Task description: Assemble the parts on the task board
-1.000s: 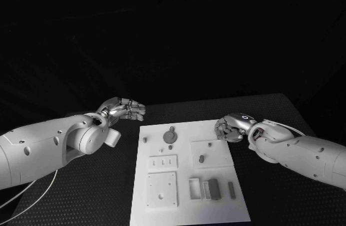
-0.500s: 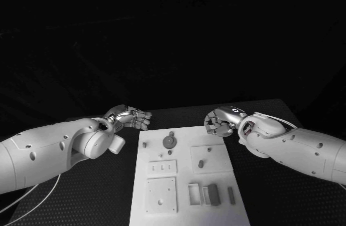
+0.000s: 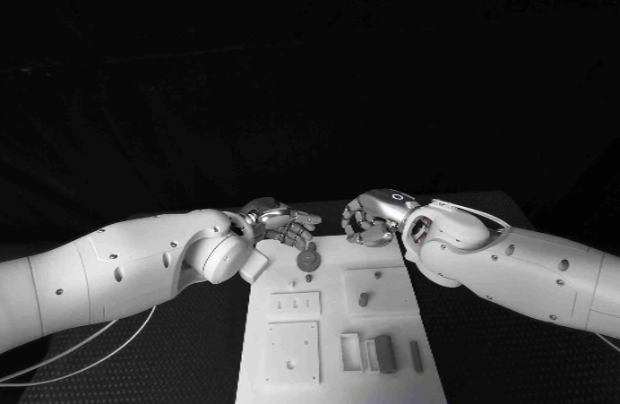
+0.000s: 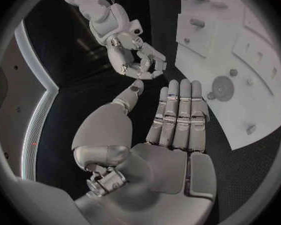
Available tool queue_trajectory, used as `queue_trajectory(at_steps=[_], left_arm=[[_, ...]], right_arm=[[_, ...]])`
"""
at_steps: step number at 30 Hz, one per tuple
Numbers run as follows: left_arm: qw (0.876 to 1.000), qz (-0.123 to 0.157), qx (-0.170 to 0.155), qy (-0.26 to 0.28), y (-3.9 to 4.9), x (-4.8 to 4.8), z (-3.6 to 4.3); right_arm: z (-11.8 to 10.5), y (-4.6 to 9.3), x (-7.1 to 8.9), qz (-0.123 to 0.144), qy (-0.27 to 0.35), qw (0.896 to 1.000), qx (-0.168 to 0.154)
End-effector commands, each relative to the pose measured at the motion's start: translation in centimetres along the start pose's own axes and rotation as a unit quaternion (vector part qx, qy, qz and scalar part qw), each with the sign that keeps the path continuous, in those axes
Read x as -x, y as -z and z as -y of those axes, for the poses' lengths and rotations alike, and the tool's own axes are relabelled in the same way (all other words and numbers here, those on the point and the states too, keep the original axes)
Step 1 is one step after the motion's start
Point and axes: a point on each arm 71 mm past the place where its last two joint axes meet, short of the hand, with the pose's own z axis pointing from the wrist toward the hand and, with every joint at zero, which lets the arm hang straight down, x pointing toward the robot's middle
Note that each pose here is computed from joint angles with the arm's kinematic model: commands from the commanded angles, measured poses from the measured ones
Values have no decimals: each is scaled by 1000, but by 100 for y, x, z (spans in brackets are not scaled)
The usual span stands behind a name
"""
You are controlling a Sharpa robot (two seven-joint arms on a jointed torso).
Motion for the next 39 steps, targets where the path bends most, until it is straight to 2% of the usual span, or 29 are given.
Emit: queue_trajectory(at_steps=[1,6,15,32,39], left_arm=[[1000,5,21,-14,-21,-63,-1],[1000,4,14,-13,-47,-150,34],[1000,-5,17,-13,-60,-222,53],[999,-14,27,-14,-60,-250,44],[1000,-8,27,-14,-72,-237,44]], right_arm=[[-71,-29,-11,-3,0,1000,-9],[-211,-74,-24,-1,-5,1000,4],[-338,-103,-28,4,-4,1000,19],[-466,-102,-37,8,-8,999,33],[-503,-105,-43,5,-9,999,37]])
